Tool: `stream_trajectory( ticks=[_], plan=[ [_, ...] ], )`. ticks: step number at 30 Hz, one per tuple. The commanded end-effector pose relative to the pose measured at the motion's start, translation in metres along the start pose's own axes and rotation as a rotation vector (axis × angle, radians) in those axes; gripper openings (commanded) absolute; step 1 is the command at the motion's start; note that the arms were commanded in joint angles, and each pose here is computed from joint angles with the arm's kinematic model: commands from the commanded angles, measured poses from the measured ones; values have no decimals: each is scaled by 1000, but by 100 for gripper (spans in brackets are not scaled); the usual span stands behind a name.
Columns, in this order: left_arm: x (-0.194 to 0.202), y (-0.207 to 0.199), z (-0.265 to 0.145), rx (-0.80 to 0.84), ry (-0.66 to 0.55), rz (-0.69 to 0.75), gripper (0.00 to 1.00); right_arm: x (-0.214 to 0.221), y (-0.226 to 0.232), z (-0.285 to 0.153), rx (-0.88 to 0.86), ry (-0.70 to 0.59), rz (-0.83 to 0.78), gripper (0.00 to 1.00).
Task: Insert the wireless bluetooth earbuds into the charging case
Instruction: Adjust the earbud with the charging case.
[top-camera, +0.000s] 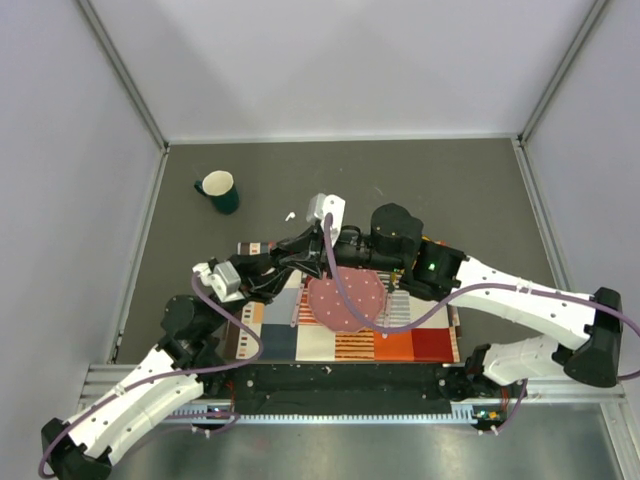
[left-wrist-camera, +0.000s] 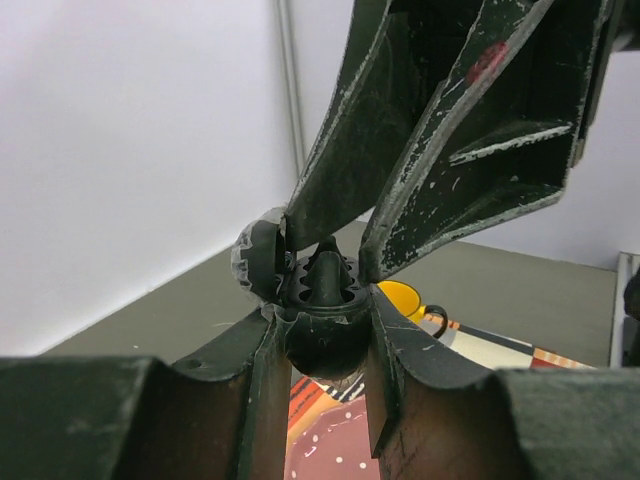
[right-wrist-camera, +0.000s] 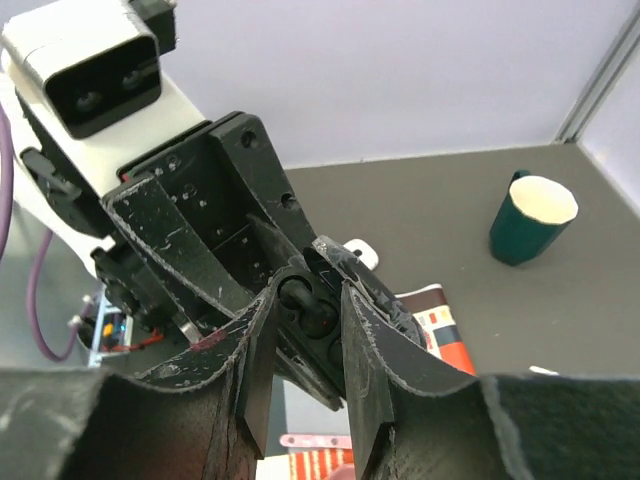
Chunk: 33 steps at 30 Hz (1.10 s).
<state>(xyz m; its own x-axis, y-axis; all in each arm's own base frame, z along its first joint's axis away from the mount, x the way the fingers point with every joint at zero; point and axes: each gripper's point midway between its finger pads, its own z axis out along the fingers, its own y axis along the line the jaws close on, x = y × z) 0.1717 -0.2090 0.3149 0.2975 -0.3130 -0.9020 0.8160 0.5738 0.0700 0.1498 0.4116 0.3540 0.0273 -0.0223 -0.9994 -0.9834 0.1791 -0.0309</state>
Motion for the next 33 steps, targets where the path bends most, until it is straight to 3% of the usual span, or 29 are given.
stream_trajectory(
  ticks=[1, 8, 16, 26, 33],
  plan=[
    [-30, -18, 5, 106, -37, 26, 0, -66, 16, -26, -85, -128, -223, 32],
    [-26, -36, 6, 214, -14, 8, 0, -96, 33, -64, -188, -129, -306, 29],
    [-29, -52, 14, 351, -14, -41, 0, -76, 49, -95, -334, 59, -253, 25],
    [-35, -57, 25, 399, -19, -65, 0, -33, 30, -74, -253, 210, -184, 22],
    [-30, -57, 27, 405, -7, -81, 0, -22, 27, -60, -236, 183, -181, 22]
  ],
)
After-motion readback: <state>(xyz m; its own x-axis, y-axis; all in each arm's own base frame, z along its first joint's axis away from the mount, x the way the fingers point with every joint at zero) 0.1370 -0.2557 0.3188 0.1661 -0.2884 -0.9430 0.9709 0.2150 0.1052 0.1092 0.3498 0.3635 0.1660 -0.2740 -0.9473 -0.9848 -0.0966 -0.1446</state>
